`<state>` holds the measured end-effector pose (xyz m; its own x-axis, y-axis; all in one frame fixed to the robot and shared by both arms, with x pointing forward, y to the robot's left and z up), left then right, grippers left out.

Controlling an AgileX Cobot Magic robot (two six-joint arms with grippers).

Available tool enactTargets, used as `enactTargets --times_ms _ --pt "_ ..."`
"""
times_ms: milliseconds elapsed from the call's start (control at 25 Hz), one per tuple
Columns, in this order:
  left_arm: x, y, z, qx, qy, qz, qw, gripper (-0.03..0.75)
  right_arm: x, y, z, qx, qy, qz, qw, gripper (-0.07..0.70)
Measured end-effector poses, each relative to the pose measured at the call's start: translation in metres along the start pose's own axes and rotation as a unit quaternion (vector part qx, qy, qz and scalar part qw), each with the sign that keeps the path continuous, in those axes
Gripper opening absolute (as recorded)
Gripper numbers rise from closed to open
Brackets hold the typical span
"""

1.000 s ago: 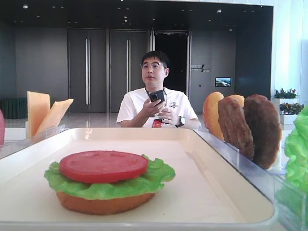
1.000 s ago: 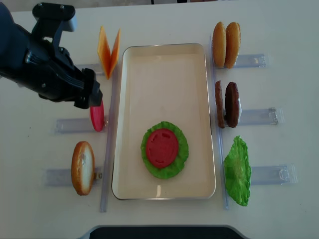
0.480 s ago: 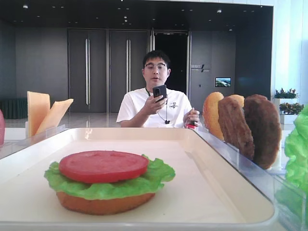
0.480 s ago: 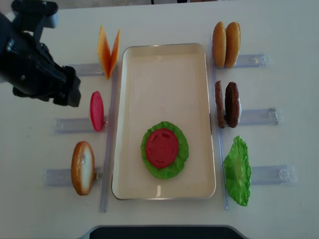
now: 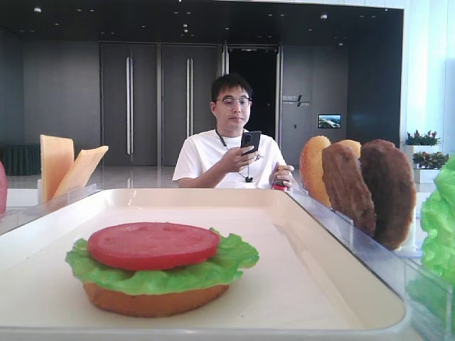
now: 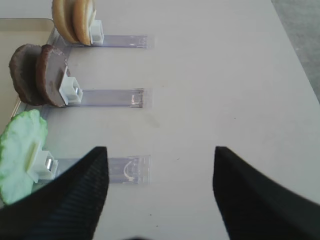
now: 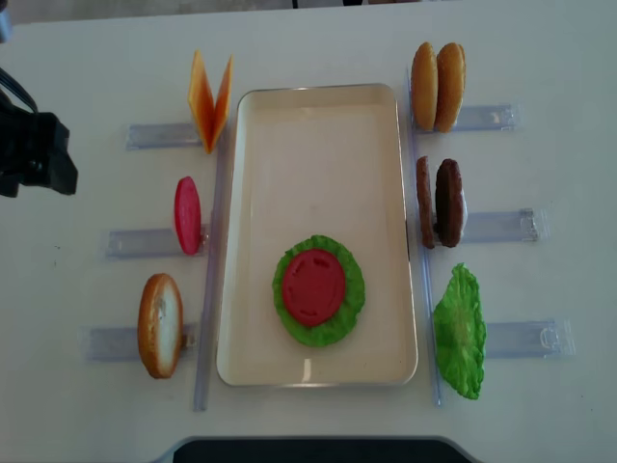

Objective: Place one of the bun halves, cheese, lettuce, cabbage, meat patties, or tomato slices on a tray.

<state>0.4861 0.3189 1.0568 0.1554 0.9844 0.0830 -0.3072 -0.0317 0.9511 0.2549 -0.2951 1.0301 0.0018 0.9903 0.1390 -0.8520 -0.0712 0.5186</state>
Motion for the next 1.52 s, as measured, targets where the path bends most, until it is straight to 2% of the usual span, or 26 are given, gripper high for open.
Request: enactTargets --times_ms 200,320,440,600,840,1040,1240,1520 --pt "0.001 0.000 0.000 0.001 -0.001 0.001 1.0000 0.566 0.000 0.000 0.000 0.000 0.000 0.000 1.0000 0.461" --pt "0.000 0.005 -0.004 -0.001 -0.011 0.001 0.9999 0.566 0.000 0.000 0.000 0.000 0.000 0.000 1.0000 0.461" --pt "-0.001 0.020 -0.010 -0.020 -0.021 0.006 0.9996 0.566 0.000 0.000 0.000 0.000 0.000 0.000 1.0000 0.461" --pt "-0.004 0.051 -0.024 -0.070 -0.036 0.020 0.9967 0.566 0.000 0.000 0.000 0.000 0.000 0.000 1.0000 0.461" --pt "-0.012 0.098 -0.053 -0.156 -0.039 0.040 0.9862 0.566 0.000 0.000 0.000 0.000 0.000 0.000 1.0000 0.461" --pt "-0.024 0.125 -0.085 -0.223 -0.046 0.041 0.9730 0.566 0.000 0.000 0.000 0.000 0.000 0.000 1.0000 0.461" --pt "-0.034 0.128 -0.121 -0.251 -0.053 0.047 0.9653 0.566 0.000 0.000 0.000 0.000 0.000 0.000 1.0000 0.461" --pt "-0.048 0.112 -0.160 -0.280 -0.059 0.041 0.9574 0.566 0.000 0.000 0.000 0.000 0.000 0.000 1.0000 0.461"
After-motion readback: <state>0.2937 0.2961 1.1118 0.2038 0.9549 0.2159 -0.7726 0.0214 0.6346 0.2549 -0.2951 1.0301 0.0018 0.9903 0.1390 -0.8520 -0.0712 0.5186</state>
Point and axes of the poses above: a point on each arm's last joint axis where the gripper is mounted, y pointing back along that axis away from the gripper, x along the wrist's bending axis when the last joint is at zero, z = x × y, the point moved 3 cm from there along -y, pointing out along that axis toward the gripper, and after that the axes turned 10 degrees about -y, right-handed, at the moved point
